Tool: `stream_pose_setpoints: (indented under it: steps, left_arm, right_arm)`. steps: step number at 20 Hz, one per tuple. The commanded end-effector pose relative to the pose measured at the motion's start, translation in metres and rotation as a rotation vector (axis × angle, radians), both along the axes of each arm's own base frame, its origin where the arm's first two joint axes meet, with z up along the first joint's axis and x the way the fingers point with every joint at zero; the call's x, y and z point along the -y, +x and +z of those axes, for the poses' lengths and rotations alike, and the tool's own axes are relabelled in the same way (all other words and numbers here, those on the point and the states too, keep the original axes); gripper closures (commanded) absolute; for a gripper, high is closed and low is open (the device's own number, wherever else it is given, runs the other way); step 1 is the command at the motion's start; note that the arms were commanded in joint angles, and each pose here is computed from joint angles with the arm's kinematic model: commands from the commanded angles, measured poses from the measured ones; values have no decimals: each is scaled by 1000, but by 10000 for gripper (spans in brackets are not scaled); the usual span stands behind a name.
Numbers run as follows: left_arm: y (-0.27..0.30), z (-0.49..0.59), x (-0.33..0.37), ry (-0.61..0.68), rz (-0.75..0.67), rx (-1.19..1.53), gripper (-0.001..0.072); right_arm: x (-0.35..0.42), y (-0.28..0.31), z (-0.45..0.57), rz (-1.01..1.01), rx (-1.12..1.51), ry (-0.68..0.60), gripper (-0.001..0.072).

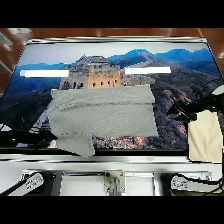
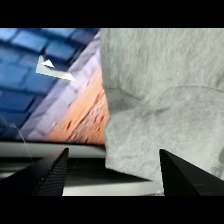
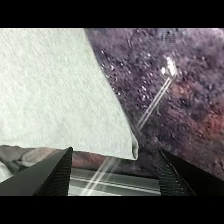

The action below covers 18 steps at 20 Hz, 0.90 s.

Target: Fold the shirts.

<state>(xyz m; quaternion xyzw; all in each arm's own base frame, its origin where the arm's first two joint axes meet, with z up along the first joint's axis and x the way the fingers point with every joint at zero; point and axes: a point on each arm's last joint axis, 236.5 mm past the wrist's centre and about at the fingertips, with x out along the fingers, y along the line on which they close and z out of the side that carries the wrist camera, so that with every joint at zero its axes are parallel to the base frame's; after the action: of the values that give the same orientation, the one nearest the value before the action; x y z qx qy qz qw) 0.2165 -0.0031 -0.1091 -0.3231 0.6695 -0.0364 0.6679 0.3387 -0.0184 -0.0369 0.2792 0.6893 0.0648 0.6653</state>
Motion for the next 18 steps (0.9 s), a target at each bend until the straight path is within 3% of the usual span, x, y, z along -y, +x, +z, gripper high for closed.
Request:
stream_pose_setpoints:
  steps: [1,4,8,9,10,11,18]
  left_arm:
    - [16,-15,9,23,23,50,48]
    - [35,-17,22,-16,72,82,62]
    - [27,-21,44,-95,53,21,269]
    - [24,-20,47,-107,37,15,376]
    - [21,-18,51,-120,10,17,569]
    - [17,-15,54,-137,-17,14,666]
    - [3,-6,66,-196,-81,-13,669]
  right_arm:
    - [-1,2,0,-12,8,9,77]
    - [0,2,-2,-22,4,3,77]
    - [-5,-24,-29,-24,-76,8,76]
    - [-8,-33,-37,-16,-95,16,76]
    - [-12,-42,-44,-6,-116,26,77]
    - [-15,-51,-50,3,-133,34,76]
    - [-40,-68,-74,-48,-154,117,76]
